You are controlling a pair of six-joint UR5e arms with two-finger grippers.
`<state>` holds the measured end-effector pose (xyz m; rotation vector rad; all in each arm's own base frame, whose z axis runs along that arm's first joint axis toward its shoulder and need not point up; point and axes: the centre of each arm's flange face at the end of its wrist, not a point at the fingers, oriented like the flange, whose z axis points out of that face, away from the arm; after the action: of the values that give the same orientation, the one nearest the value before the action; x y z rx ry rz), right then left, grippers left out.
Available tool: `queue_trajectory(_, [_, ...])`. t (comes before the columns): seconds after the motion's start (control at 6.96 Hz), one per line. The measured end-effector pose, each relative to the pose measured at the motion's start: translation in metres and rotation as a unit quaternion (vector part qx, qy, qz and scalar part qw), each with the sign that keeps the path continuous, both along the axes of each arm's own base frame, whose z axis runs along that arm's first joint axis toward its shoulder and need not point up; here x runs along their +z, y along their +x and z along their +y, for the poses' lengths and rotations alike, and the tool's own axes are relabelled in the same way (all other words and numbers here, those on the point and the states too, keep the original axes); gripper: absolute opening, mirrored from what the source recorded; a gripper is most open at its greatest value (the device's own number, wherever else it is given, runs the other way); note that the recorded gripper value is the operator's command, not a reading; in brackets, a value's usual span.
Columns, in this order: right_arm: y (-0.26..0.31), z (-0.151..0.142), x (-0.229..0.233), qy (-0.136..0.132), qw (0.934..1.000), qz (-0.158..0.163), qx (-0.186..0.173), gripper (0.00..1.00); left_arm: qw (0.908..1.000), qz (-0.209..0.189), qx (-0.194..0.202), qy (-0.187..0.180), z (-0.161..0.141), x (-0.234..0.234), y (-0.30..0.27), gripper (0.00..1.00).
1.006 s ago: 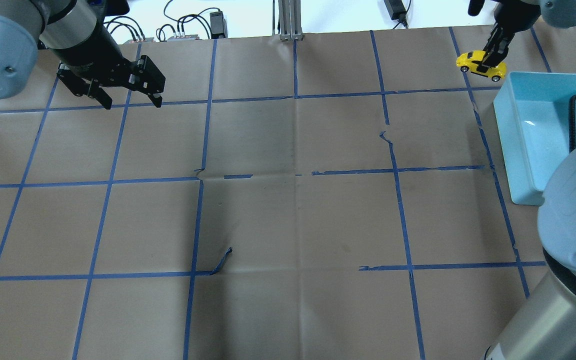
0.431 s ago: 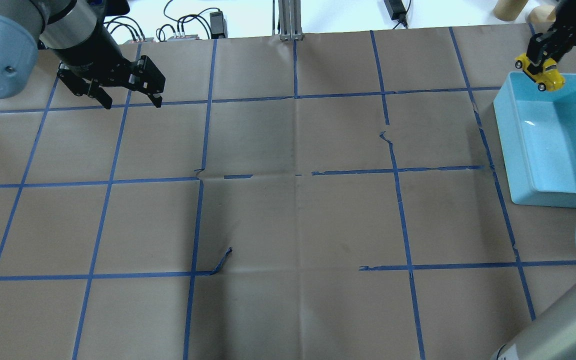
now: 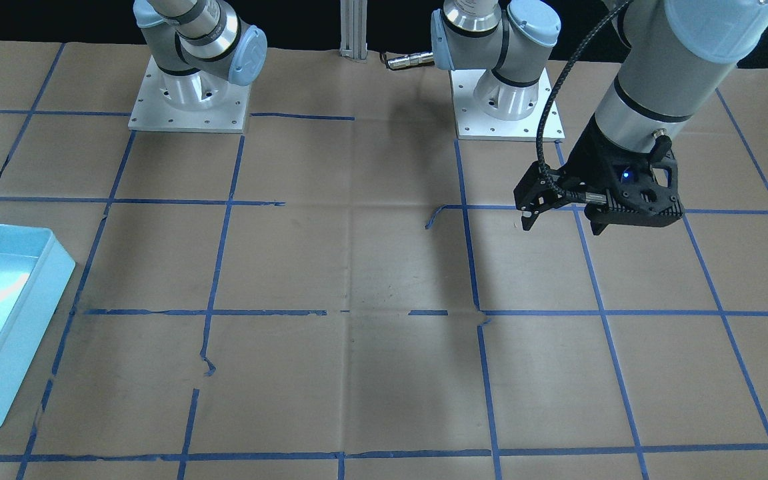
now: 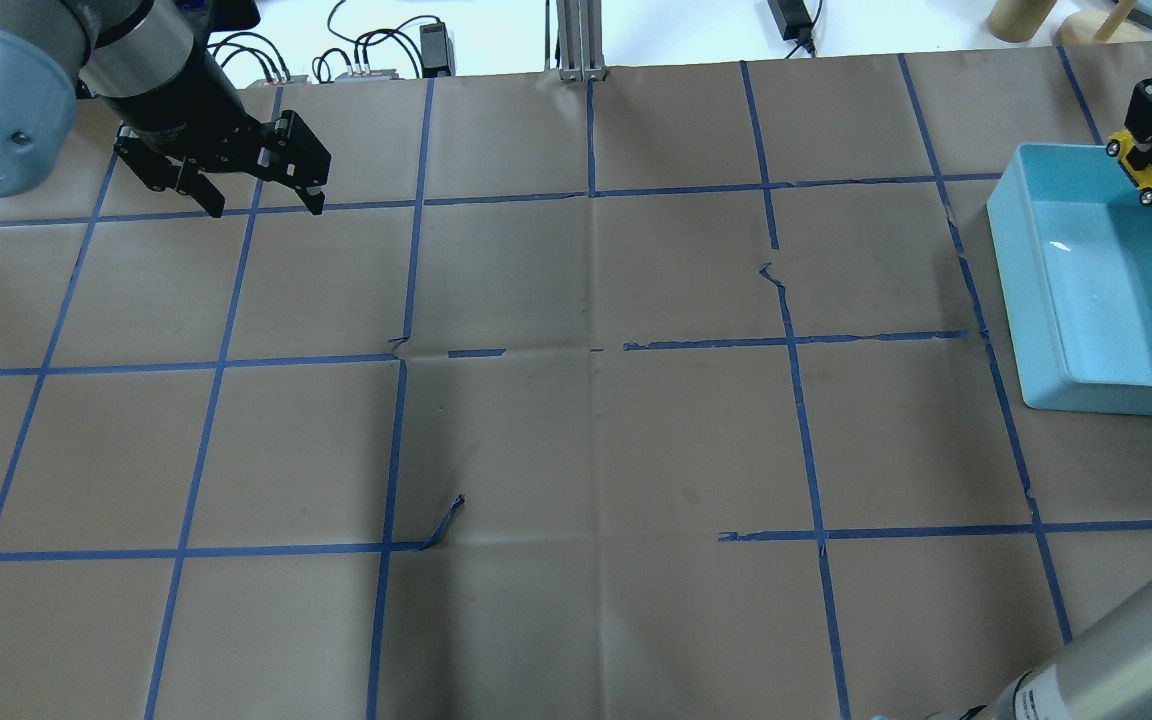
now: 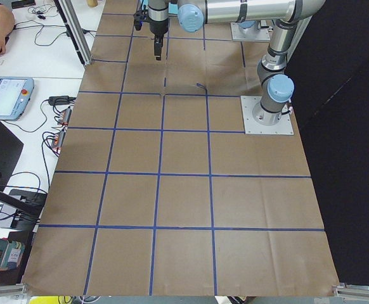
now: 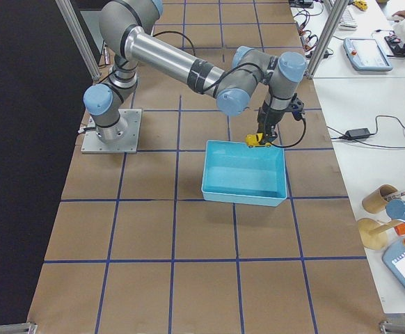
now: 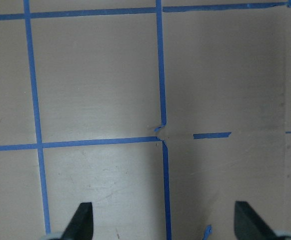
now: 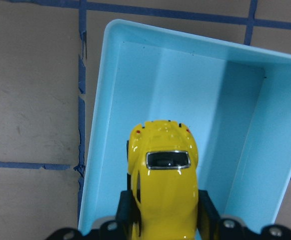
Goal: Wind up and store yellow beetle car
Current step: 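Lift the car with the right gripper and carry it into the bin, then lower the car into the bin and open the right gripper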
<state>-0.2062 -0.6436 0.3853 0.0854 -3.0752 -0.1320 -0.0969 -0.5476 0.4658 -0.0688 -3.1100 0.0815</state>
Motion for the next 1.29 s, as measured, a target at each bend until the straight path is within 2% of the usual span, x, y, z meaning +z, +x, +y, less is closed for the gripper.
queue_trajectory(0.14, [-0.011, 0.015, -0.008, 0.001, 0.9998, -0.003, -0.022, 0.10, 1.0000, 0.000, 0.000, 0.000, 0.000, 0.000, 0.000, 1.00])
queue_trajectory(0.29, [-0.015, 0.034, -0.015, -0.010, 0.9992, -0.004, -0.039, 0.13, 1.0000, 0.000, 0.000, 0.000, 0.000, 0.000, 0.000, 1.00])
queue_trajectory(0.57, [-0.012, 0.075, -0.038, -0.051, 0.9970, -0.002, -0.058, 0.15, 1.0000, 0.000, 0.003, 0.000, 0.000, 0.001, 0.000, 1.00])
queue_trajectory(0.72, [-0.017, 0.091, -0.054, -0.056, 0.9965, -0.008, -0.062, 0.15, 1.0000, -0.001, 0.005, -0.003, 0.002, 0.004, 0.000, 1.00])
queue_trajectory(1.01, [-0.023, 0.105, -0.079, -0.054, 0.9967, -0.019, -0.058, 0.16, 1.0000, -0.002, 0.006, -0.006, 0.005, 0.007, 0.000, 1.00])
queue_trajectory(1.29, [-0.026, 0.105, -0.114, -0.063, 0.9963, -0.014, -0.057, 0.20, 1.0000, -0.001, 0.006, -0.005, 0.004, 0.007, 0.000, 1.00])
